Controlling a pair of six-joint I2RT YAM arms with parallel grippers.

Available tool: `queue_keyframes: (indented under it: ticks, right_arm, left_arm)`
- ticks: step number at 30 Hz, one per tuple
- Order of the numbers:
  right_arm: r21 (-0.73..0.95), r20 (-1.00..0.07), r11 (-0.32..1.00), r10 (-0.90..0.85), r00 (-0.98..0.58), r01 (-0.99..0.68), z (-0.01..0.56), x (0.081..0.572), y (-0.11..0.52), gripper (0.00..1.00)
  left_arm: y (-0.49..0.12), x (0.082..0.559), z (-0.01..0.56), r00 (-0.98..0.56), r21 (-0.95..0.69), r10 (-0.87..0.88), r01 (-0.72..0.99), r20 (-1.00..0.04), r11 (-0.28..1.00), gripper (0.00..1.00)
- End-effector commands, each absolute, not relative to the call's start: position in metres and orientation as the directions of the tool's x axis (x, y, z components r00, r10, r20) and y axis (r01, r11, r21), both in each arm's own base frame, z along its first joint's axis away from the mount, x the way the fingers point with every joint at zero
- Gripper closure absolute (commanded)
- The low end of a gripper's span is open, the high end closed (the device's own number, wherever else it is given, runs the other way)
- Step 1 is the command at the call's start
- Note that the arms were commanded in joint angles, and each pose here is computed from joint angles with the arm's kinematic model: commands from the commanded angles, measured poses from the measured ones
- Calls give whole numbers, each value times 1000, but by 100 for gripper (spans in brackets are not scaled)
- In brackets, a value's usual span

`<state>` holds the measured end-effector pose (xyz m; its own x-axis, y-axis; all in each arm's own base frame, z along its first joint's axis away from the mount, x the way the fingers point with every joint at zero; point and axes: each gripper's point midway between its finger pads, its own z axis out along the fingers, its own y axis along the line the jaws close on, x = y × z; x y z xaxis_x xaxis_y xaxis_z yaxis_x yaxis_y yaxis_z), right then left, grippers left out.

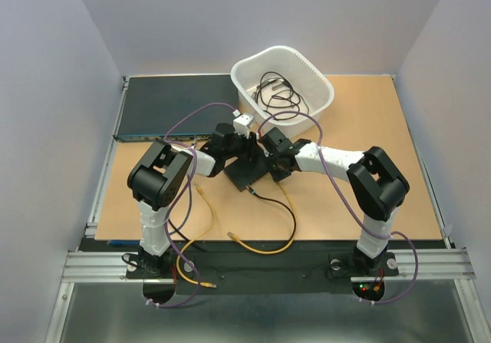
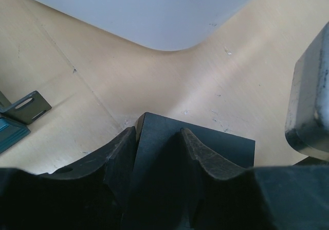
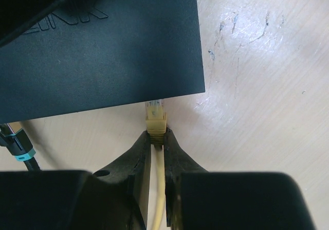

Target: Insert the plug into the switch port

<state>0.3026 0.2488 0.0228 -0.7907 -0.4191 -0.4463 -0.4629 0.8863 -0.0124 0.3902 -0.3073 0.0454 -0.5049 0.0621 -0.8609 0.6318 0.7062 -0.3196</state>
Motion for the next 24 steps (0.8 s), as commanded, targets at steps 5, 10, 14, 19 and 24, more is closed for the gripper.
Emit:
queue_keyframes:
  ticks: [5, 10, 14, 19, 24]
  right_arm:
    - [-40, -612, 863, -420, -670, -504, 55, 338, 264, 100]
    - [-34, -672, 828, -433, -600, -560, 72, 341, 272, 99]
    - [-52, -699, 827, -430, -571, -559, 78, 345, 272, 100]
    - [-58, -716, 829, -423, -555, -557, 79, 349, 273, 100]
    - [-66, -758, 812, -418, -501, -579, 91, 351, 276, 99]
  left_arm:
    - [-327, 366, 36, -523, -346, 132, 712, -842, 611, 54]
    - [-332, 354, 40, -538, -378, 143, 733, -831, 566, 54]
    - [-336, 346, 42, -545, -387, 158, 742, -823, 548, 54]
    - [-342, 334, 41, -560, -399, 180, 746, -808, 533, 54]
    - [-350, 321, 36, -568, -398, 214, 754, -795, 523, 54]
